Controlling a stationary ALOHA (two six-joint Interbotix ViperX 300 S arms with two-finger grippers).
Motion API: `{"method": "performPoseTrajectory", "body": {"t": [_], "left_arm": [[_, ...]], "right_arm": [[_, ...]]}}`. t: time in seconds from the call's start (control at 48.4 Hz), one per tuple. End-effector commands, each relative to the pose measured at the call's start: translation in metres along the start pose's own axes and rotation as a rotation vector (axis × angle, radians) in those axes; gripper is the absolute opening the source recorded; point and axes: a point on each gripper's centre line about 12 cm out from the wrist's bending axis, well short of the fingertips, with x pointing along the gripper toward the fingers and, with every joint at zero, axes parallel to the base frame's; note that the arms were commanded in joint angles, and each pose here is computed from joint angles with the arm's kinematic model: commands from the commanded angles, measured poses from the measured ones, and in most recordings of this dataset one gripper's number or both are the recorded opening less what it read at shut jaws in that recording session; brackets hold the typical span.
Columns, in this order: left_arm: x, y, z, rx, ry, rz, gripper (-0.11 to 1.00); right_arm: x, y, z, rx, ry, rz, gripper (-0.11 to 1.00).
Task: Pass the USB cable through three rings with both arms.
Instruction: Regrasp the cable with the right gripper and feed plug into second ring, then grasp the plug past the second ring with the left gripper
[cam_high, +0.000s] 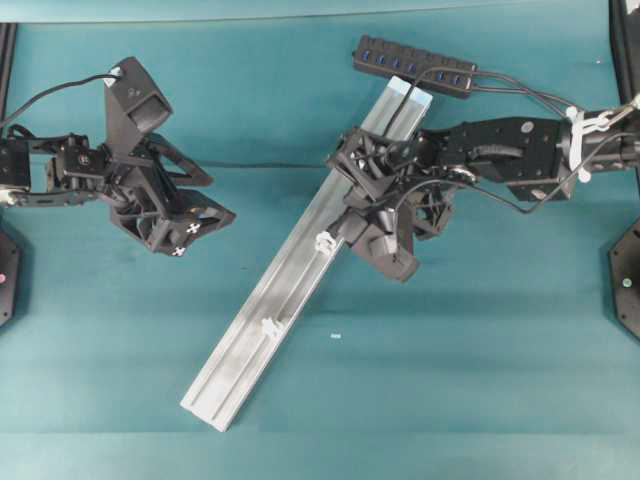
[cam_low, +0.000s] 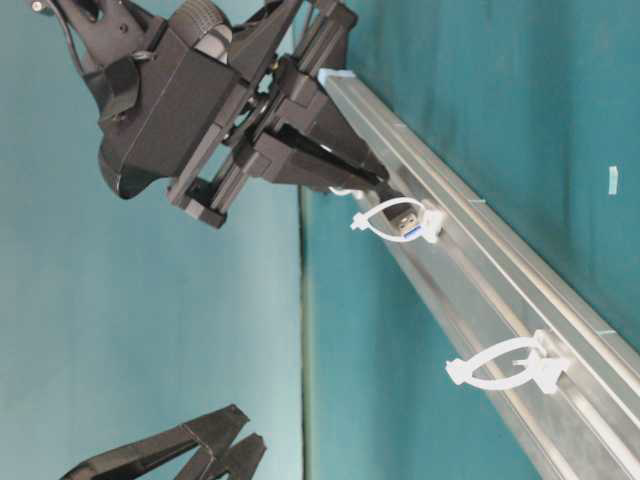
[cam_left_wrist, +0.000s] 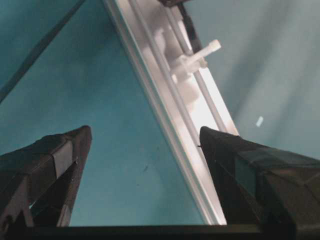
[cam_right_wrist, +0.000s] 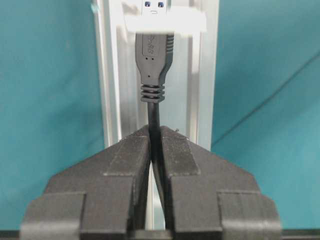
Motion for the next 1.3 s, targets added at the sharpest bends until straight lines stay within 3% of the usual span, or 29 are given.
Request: {"method": "performPoseTrajectory", "body": {"t": [0.0, 0.165, 0.455, 0.848, 1.034, 1.282], "left_arm": [[-0.004, -0.004, 0.007, 0.003, -0.027, -0.014, 0.94], [-0.004, -0.004, 0.007, 0.001, -0.028, -0.016, 0.94], [0.004, -0.025, 0.003, 0.027, -0.007, -0.064, 0.94], [0.023, -0.043, 0.003, -0.037, -0.054, -0.139, 0.93], [0.04, -0.043, -0.005, -0.082, -0.024, -0.131, 0.93], [0.055, -0.044, -0.006, -0.09, -0.052, -0.153, 0.93]], "right_arm": [[-0.001, -0.001, 0.01, -0.009, -0.017, -0.007, 0.08], [0.0, 0.0, 0.016, 0.005, -0.033, -0.013, 0.08], [0.001, -0.006, 0.024, 0.016, -0.054, -0.021, 0.08], [0.001, -0.006, 0.036, -0.003, -0.068, -0.019, 0.08], [0.002, -0.006, 0.034, 0.005, -0.066, -0.017, 0.08], [0.002, -0.007, 0.032, 0.009, -0.064, -0.018, 0.08]]}}
